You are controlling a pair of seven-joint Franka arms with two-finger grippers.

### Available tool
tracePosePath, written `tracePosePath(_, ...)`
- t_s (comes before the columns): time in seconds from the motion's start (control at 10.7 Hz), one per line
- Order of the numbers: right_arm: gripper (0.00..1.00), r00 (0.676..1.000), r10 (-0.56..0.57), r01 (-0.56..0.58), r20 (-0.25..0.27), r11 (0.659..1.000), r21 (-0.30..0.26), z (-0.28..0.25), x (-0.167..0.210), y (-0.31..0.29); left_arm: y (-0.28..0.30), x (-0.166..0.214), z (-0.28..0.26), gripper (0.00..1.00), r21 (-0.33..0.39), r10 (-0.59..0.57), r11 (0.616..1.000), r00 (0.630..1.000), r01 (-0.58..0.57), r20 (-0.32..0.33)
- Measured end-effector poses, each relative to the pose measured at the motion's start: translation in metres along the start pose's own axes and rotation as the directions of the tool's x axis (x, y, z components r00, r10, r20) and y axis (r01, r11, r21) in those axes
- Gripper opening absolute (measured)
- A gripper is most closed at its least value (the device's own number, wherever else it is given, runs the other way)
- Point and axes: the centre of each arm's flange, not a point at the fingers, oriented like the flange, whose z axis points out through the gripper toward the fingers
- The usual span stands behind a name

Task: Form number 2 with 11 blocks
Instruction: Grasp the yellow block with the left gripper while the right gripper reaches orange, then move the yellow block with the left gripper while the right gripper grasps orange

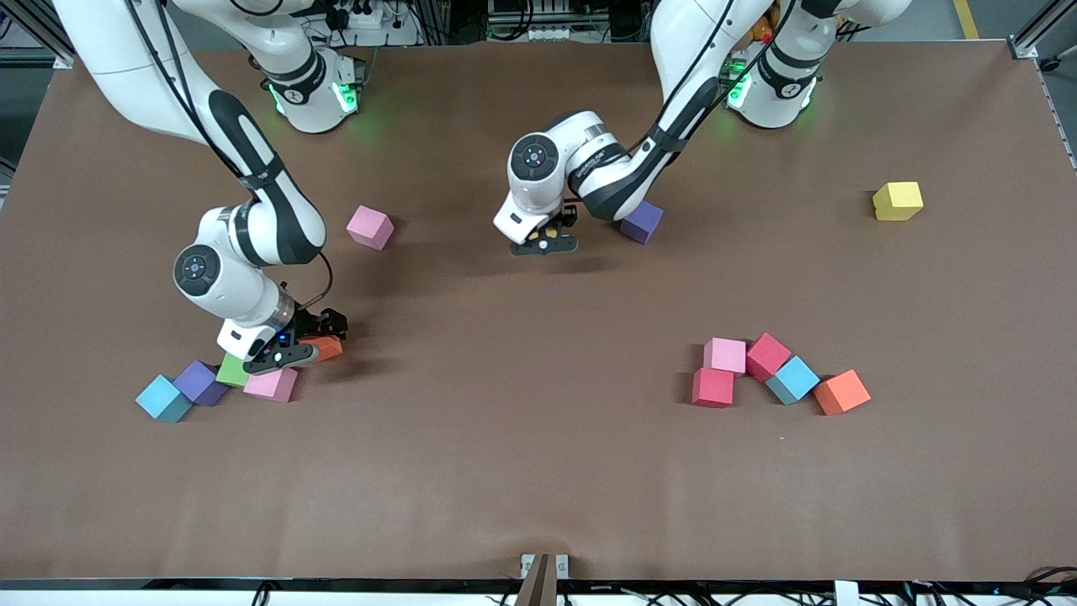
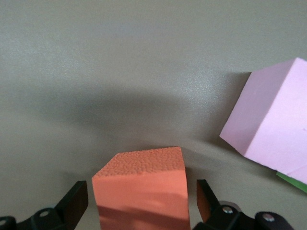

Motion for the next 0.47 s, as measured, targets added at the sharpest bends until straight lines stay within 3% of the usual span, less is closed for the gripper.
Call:
tracePosePath(0.19, 0.89, 1.000, -0.012, 0.012, -0.001, 1.000, 0.000, 0.000, 0.000, -0.001, 0.011, -0.025, 0.003, 0.56, -0.004, 0.038, 0.999, 0.999, -0.038, 0.023)
tracePosePath(0.28, 0.75, 1.000, -0.028, 0.028, -0.003, 1.000, -0.001, 0.000, 0.001, -0.001, 0.015, -0.044, 0.008, 0.56, 0.001, 0.061, 0.998, 0.997, -0.062, 0.042)
tracePosePath(0.47, 0.71, 0.999, -0.051, 0.051, -0.007, 0.999, -0.002, -0.001, 0.001, -0.001, 0.016, -0.072, 0.017, 0.56, 0.016, 0.093, 0.995, 0.993, -0.095, 0.069)
